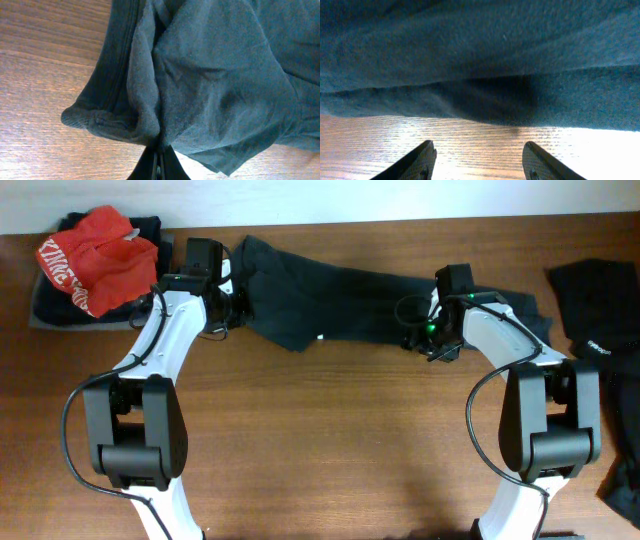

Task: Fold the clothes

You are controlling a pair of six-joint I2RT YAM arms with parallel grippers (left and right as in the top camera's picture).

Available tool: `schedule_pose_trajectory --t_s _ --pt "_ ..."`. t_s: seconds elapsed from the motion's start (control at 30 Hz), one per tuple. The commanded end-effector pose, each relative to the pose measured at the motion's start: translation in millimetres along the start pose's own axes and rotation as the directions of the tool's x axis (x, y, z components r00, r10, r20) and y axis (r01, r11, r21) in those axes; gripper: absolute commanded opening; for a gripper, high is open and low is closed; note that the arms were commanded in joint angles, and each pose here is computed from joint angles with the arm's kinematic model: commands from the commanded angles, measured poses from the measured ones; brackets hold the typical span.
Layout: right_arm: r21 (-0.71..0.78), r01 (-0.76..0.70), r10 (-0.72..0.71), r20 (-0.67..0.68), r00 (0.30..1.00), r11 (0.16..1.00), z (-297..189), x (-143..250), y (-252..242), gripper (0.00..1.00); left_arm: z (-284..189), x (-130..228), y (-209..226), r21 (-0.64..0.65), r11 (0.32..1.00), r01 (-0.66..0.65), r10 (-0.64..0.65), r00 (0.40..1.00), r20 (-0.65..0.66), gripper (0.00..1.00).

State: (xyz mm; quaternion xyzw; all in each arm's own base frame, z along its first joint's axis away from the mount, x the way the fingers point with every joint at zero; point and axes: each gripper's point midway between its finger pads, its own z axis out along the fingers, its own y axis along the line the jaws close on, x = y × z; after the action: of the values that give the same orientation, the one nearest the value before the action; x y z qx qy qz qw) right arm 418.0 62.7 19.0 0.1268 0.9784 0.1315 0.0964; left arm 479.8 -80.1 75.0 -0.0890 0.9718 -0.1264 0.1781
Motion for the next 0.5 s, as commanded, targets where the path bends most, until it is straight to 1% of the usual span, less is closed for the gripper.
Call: schedule_pose_trajectory --t_s 0.0,0.03,0.07,0.17,0.2,0.23,0.3,0.47 --pt "0.02 -0.006 0.006 -0.01 1.0 1.0 8.7 9.0 -4.6 0.61 -16.9 -10.9 -8.1 0.035 0.999 0.02 -0.022 0.999 0.037 0.01" --pt "0.019 -0.006 0.006 -0.01 1.0 1.0 10.4 10.2 -5.4 0.61 -16.9 -10.3 -7.9 0.034 0.999 0.021 -0.022 0.999 0.034 0.03" --pt "0.019 -0.006 0.006 -0.011 1.0 1.0 11.6 11.1 -6.0 0.61 -16.9 -9.7 -7.7 0.033 0.999 0.021 -0.022 0.999 0.032 0.08" --pt "0.021 -0.007 0.007 -0.014 1.0 1.0 14.1 13.9 -7.6 0.61 -16.9 -7.7 -10.4 0.05 0.999 0.022 -0.023 1.0 0.021 0.09" --pt "0.02 -0.007 0.007 -0.013 1.0 1.0 14.8 14.3 -7.9 0.6 -17.1 -6.6 -13.5 0.067 0.998 0.021 -0.022 1.0 0.015 0.07" --pt "0.02 -0.007 0.007 -0.013 1.0 1.0 15.2 14.4 -8.0 0.6 -17.3 -5.4 -17.1 0.088 0.996 0.021 -0.022 1.0 0.007 0.01" --pt "0.019 -0.006 0.006 -0.009 1.0 1.0 15.2 13.5 -7.7 0.6 -18.7 -4.0 -22.7 0.12 0.993 0.02 -0.02 1.0 -0.002 0.01" --pt "0.016 -0.004 0.004 -0.002 1.0 1.0 15.2 11.6 -7.0 0.6 -19.1 -4.3 -22.7 0.121 0.992 0.02 -0.02 1.0 -0.001 0.01"
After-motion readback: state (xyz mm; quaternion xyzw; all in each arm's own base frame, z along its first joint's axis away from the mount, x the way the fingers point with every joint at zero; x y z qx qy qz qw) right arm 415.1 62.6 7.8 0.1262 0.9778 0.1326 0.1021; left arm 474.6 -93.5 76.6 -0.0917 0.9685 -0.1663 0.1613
